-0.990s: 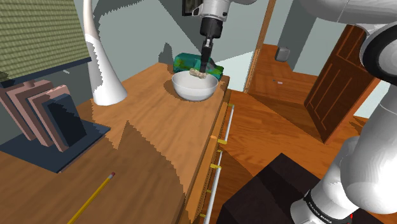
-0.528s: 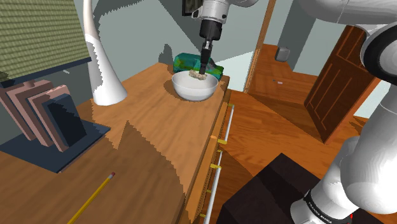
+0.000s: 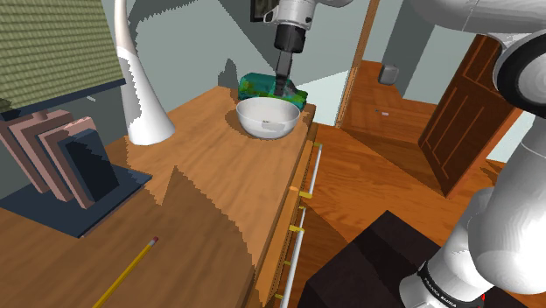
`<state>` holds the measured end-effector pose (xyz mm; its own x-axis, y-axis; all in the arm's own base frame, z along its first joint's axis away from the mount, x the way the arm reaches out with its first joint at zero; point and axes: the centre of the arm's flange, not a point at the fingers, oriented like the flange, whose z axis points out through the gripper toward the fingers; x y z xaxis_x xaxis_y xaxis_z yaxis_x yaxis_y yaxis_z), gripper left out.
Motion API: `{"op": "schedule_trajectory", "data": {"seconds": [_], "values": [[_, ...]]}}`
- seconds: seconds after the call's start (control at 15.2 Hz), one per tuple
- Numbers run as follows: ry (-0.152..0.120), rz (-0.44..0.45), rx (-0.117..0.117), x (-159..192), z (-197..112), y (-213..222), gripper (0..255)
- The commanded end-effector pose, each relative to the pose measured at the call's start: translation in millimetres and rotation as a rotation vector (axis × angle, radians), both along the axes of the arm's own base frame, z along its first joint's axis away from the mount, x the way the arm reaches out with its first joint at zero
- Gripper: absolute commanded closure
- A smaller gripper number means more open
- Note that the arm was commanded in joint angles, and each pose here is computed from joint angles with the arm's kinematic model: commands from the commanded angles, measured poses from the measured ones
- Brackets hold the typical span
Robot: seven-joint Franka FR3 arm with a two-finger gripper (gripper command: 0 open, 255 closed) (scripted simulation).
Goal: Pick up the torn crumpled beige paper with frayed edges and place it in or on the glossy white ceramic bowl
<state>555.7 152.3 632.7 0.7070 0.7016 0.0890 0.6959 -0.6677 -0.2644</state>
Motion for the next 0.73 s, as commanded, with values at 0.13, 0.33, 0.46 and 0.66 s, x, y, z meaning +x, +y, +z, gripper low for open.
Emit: {"op": "schedule_trajectory", "data": {"seconds": [0.13, 0.33, 0.46, 0.66], "values": [[0.0, 0.0, 0.0, 5, 43, -12, 0], [0.0, 0.0, 0.0, 5, 43, -12, 0], [0.0, 0.0, 0.0, 5, 43, -12, 0], [0.0, 0.0, 0.0, 5, 43, -12, 0]]}}
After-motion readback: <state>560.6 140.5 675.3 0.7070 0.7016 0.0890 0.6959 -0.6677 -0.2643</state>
